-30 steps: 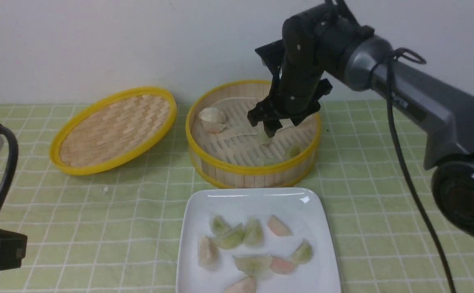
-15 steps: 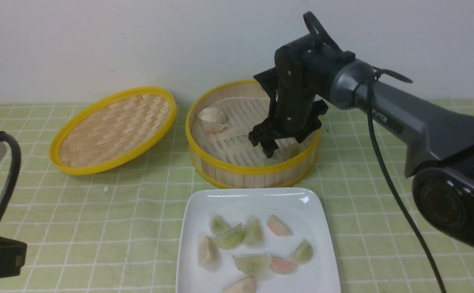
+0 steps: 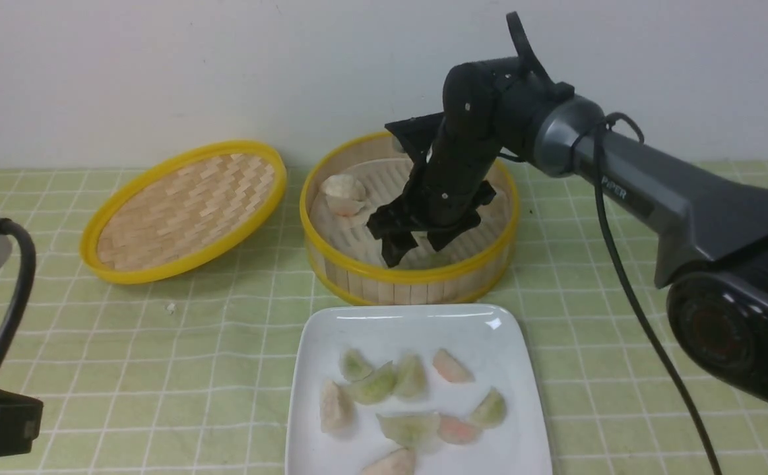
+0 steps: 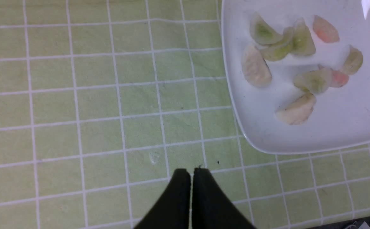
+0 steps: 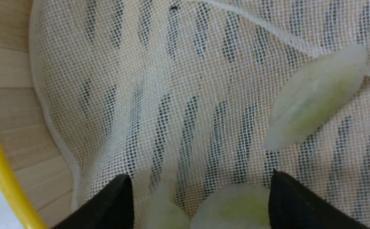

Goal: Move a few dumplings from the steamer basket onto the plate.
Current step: Use the right arm to grab a dumpling from inside the steamer, then use the right arm to put the dumpling into the plate

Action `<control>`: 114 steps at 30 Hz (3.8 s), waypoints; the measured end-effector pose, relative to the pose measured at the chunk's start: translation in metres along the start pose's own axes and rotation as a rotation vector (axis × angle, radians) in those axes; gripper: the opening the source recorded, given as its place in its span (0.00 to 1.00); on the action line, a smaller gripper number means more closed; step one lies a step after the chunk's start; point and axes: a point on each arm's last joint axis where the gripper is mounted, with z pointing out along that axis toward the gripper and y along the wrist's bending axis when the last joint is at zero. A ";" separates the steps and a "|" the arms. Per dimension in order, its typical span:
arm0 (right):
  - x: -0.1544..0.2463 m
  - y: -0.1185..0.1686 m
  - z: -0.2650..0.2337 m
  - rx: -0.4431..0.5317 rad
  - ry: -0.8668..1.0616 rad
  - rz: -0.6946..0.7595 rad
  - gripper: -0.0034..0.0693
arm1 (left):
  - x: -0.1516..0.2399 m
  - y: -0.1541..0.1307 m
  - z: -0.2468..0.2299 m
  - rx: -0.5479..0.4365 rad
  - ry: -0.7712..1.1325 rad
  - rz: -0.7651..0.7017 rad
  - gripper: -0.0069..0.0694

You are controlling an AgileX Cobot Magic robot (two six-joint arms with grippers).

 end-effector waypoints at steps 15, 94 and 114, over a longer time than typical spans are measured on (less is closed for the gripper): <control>-0.011 -0.005 -0.022 0.089 -0.076 0.059 0.75 | 0.000 0.000 0.000 0.000 0.000 0.000 0.08; 0.011 -0.011 -0.002 0.144 0.049 -0.139 0.29 | -0.005 0.000 0.000 -0.002 -0.047 0.022 0.08; 0.025 0.026 -0.150 -0.016 -0.164 -0.096 0.29 | -0.005 0.000 0.000 -0.001 -0.050 0.022 0.08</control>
